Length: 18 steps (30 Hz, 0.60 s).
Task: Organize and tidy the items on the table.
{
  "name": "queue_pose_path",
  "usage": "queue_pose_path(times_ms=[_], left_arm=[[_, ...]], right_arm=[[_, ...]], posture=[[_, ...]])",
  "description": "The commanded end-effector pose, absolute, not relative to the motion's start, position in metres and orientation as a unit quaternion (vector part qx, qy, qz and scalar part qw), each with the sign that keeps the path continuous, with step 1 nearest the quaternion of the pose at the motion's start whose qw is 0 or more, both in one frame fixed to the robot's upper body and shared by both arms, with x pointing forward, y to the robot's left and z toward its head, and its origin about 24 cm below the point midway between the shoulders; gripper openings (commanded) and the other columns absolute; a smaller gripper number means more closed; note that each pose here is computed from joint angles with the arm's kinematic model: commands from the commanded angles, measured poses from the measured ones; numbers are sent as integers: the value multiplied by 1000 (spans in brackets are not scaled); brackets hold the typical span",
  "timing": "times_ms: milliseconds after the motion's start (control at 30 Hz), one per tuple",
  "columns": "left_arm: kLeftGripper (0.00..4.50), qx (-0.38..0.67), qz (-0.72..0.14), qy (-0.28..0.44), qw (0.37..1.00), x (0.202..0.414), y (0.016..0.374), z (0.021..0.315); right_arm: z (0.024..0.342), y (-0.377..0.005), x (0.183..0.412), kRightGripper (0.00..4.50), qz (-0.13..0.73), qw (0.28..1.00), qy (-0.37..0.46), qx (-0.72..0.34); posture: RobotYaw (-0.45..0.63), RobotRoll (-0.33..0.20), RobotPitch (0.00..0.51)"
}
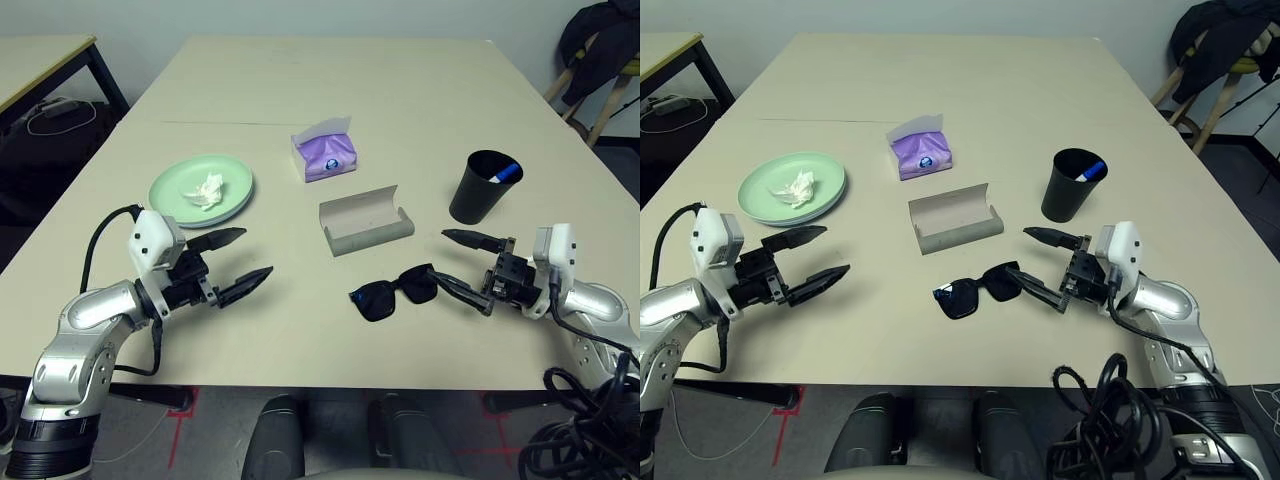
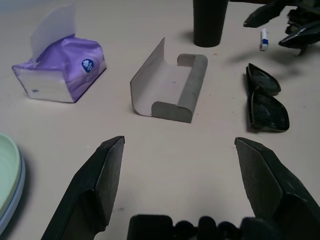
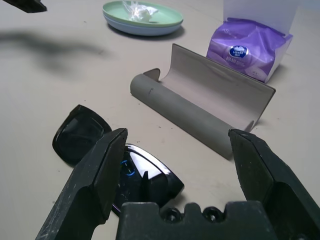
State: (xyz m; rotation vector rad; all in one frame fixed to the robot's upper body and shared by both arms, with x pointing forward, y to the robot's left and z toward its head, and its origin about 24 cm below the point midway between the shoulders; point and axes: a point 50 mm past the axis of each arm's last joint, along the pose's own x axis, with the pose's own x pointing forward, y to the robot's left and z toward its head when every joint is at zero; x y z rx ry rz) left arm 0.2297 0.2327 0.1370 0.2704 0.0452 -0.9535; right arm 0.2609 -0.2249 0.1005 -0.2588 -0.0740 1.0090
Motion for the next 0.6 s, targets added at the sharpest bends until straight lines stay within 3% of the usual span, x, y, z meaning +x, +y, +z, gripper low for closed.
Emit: queue_pose_path(times_ms=[33,600], left_arm=[[4458,142,-479,35,866,227,233,132],[4458,176,-582,29,794,212,229,135]], right_arm=[[101,-225,262,4500,485,865,-20,-131],[107,-227,268,4500,497,856,-26,-143]], posture=[[82,0,79],[81,0,78]])
